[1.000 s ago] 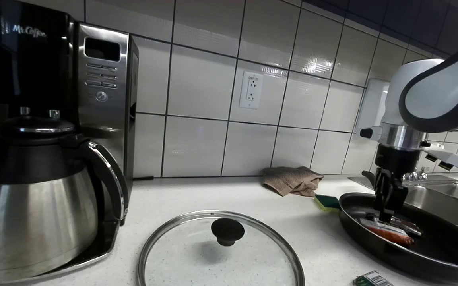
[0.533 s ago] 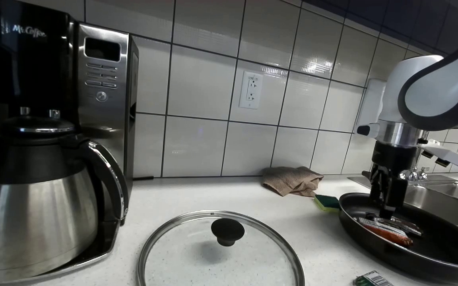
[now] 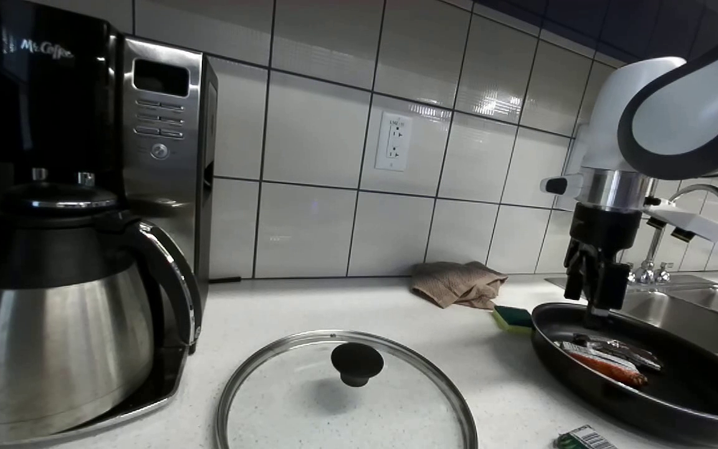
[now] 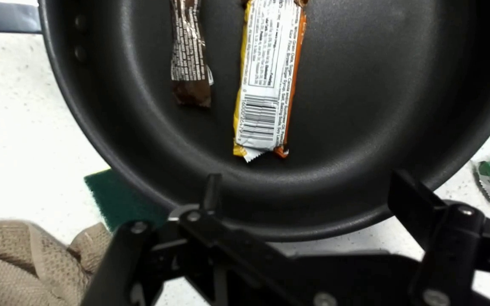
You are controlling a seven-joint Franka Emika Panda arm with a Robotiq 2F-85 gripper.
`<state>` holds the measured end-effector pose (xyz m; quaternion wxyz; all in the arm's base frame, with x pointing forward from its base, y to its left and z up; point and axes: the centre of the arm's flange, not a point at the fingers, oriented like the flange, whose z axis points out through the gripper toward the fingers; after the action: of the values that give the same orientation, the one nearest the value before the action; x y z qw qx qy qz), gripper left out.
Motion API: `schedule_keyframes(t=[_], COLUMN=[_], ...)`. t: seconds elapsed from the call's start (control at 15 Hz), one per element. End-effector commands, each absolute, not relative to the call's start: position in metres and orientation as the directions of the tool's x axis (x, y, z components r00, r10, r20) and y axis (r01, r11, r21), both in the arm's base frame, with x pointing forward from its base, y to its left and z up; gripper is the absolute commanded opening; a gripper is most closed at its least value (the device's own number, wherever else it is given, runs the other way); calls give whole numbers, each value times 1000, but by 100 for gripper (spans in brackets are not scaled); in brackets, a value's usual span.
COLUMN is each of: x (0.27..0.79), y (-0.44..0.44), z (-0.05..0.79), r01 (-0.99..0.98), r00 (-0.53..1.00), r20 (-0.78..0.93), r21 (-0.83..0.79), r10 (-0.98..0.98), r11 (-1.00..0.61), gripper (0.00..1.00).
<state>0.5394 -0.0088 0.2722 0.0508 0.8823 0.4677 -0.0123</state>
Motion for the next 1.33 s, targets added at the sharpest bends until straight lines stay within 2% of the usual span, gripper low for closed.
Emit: schedule_keyframes(t=[0.0, 0.33, 0.93, 1.27], x=[539, 539, 514, 496], y=[-9, -9, 63, 91], z=[272, 272, 296, 294], r01=[826, 826, 744, 694], r00=[563, 563, 667, 716], r20=[-70, -70, -161, -88], r21=[78, 77, 187, 187], r10=[824, 824, 728, 692], r11=[-558, -558, -641, -695], gripper=[100, 100, 100, 100])
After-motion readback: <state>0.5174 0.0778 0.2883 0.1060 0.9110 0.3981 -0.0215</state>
